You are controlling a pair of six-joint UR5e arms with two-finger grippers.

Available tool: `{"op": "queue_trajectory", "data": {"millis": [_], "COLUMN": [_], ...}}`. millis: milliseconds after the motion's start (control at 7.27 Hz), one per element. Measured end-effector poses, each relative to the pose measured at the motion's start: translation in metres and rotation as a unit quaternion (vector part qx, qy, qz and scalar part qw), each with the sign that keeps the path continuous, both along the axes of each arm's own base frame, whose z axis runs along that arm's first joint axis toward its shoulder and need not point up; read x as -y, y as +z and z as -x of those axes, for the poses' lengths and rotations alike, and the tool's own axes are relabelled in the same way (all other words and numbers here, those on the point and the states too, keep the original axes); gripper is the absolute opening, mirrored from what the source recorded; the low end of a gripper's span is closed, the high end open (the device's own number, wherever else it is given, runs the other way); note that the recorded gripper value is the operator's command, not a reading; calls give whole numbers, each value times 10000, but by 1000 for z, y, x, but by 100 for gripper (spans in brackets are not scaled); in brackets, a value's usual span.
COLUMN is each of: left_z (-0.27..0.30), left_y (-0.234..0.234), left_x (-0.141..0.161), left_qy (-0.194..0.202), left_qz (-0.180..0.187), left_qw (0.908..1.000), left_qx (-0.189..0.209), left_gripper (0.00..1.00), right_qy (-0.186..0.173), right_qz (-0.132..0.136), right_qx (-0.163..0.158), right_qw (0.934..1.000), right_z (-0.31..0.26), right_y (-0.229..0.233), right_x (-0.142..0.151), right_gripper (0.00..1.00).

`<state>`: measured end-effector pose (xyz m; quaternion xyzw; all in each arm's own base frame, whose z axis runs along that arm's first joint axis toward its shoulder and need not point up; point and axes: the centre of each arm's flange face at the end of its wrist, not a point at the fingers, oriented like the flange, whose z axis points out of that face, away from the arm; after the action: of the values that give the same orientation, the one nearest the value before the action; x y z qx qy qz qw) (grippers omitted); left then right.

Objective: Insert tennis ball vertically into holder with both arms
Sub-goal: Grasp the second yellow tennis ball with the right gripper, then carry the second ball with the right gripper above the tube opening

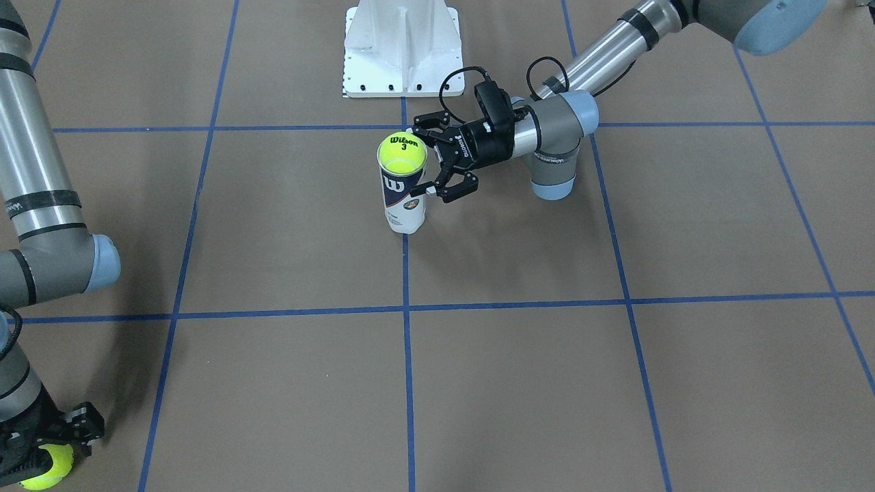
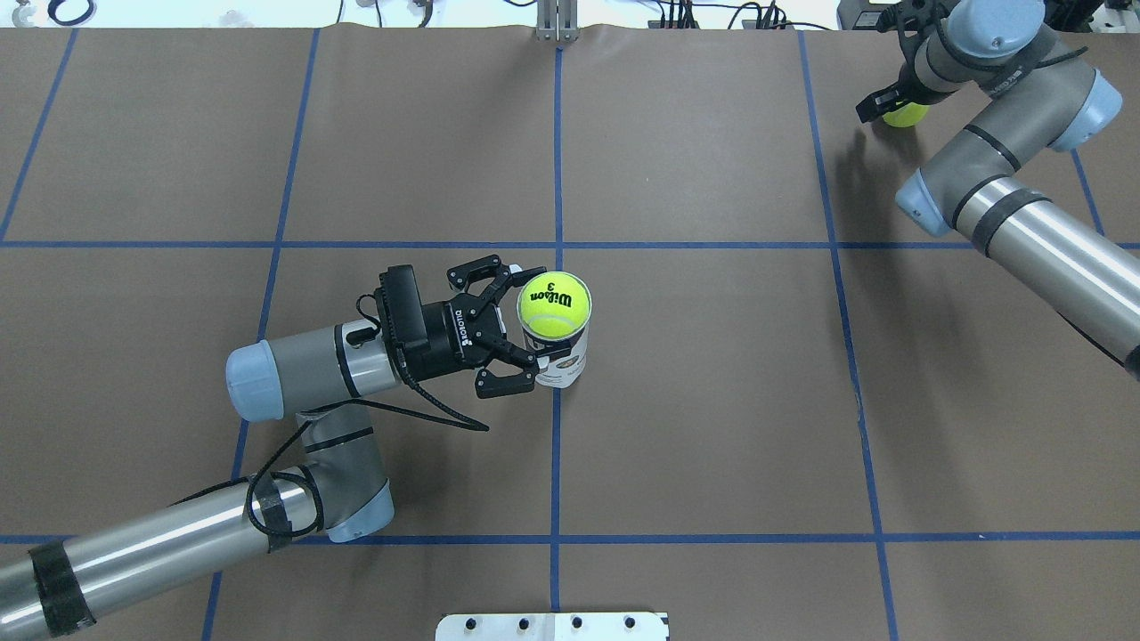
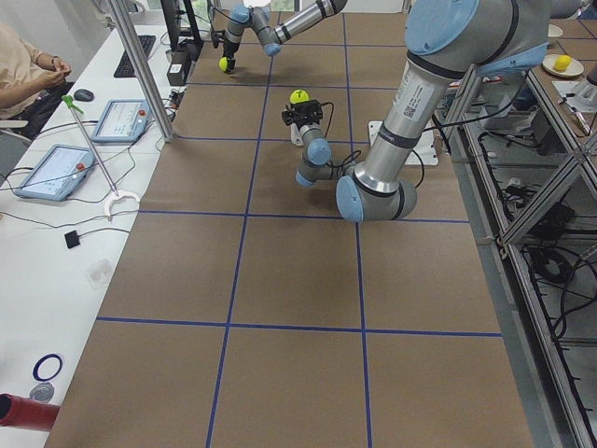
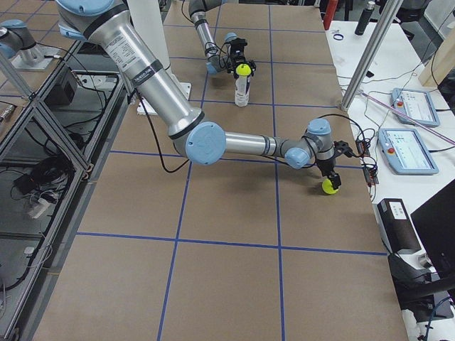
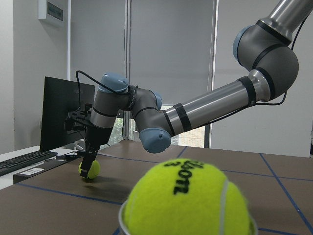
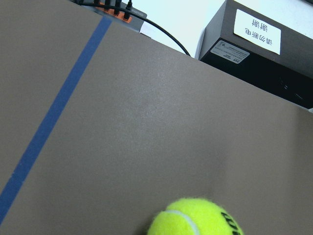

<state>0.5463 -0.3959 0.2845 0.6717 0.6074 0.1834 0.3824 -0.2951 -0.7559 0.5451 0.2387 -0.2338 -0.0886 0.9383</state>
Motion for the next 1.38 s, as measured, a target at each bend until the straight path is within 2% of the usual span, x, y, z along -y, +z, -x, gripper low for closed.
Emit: {"op": "queue_trajectory", "data": {"millis": [138, 413, 550, 688, 825, 963, 1100, 1375], "left_z": [0, -1, -1, -1, -1, -1, -1, -2], "left_y": [0, -1, -1, 0, 0, 0, 0, -2], "left_x": [0, -1, -1, 0, 0, 0, 0, -1], "left_qy": [6, 12, 12, 11, 9, 9, 8, 15], "left_qz": [0, 0, 3, 7, 9, 11, 10, 9], "left_qw": [10000, 10000, 10000, 10000, 10000, 10000, 10000, 10000], "left_qx": [-3, -5, -4, -3, -3, -1, 1, -6], "left_gripper": [99, 99, 99, 99, 99, 99, 99, 99], "right_qy": [-23, -65, -47, -47, -39, -11, 2, -97], "right_qz": [-23, -86, -109, -62, 66, 233, 407, 750], "right_qx": [-84, -159, -67, 203, 614, 1095, 1596, 2508], "right_qw": [10000, 9998, 9999, 9998, 9981, 9937, 9863, 9651], "right_z": [0, -8, -16, -23, -28, -30, -32, -42], "right_y": [5, 5, -5, -30, -63, -98, -127, -177], "right_x": [-2, 1, 5, 8, 6, -2, -18, -65], "right_gripper": [0, 0, 0, 0, 0, 0, 0, 0]}}
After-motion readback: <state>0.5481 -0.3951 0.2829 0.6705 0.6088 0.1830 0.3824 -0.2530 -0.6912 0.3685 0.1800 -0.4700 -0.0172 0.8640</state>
